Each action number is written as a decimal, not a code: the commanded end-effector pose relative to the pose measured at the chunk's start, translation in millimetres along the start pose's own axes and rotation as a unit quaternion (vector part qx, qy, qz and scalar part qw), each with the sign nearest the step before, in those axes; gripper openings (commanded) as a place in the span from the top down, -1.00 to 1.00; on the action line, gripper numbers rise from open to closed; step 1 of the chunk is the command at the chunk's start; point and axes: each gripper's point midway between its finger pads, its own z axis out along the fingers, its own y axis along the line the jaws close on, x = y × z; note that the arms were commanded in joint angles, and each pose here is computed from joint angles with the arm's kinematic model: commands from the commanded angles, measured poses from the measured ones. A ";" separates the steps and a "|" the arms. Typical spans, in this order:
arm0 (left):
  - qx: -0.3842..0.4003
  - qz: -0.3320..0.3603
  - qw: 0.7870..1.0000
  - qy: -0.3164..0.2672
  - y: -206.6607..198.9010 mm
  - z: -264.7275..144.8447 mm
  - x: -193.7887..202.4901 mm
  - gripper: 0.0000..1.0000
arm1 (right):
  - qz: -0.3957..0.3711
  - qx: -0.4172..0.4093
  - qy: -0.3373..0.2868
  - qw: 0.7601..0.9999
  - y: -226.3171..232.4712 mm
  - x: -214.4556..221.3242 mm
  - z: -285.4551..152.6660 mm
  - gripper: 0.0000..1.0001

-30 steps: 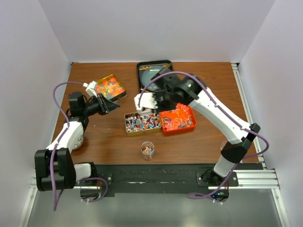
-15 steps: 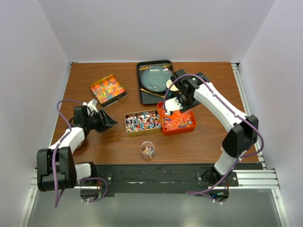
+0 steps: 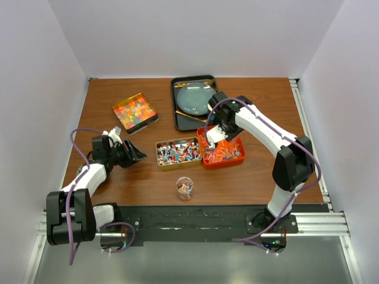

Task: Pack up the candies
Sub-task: Scoop the fake candies from the storage box, then place the fake candies in the packing bottle.

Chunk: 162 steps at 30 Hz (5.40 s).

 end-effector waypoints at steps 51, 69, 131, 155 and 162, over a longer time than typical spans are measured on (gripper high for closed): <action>0.005 0.008 0.999 -0.041 4.0 2.8 -15.1 -0.09 | 0.072 -0.092 -0.068 0.991 31.3 -54.8 33.4 1.00; -0.004 0.007 0.999 -0.040 6.3 3.3 -22.5 -0.09 | 0.183 -0.117 -0.195 0.956 22.9 -129.6 42.8 1.00; 0.045 0.104 0.990 -0.088 -18.6 -6.6 -69.0 -0.22 | 0.111 -0.035 -0.274 0.955 65.5 -130.2 -126.8 1.00; -0.004 0.060 0.993 -0.103 2.7 -7.1 -59.6 -0.17 | -0.110 0.042 -0.059 0.991 76.4 -114.0 -140.9 1.00; -0.006 0.057 0.994 -0.098 4.3 -6.3 -57.0 -0.17 | -0.140 0.055 -0.035 0.988 71.3 -114.3 -144.8 1.00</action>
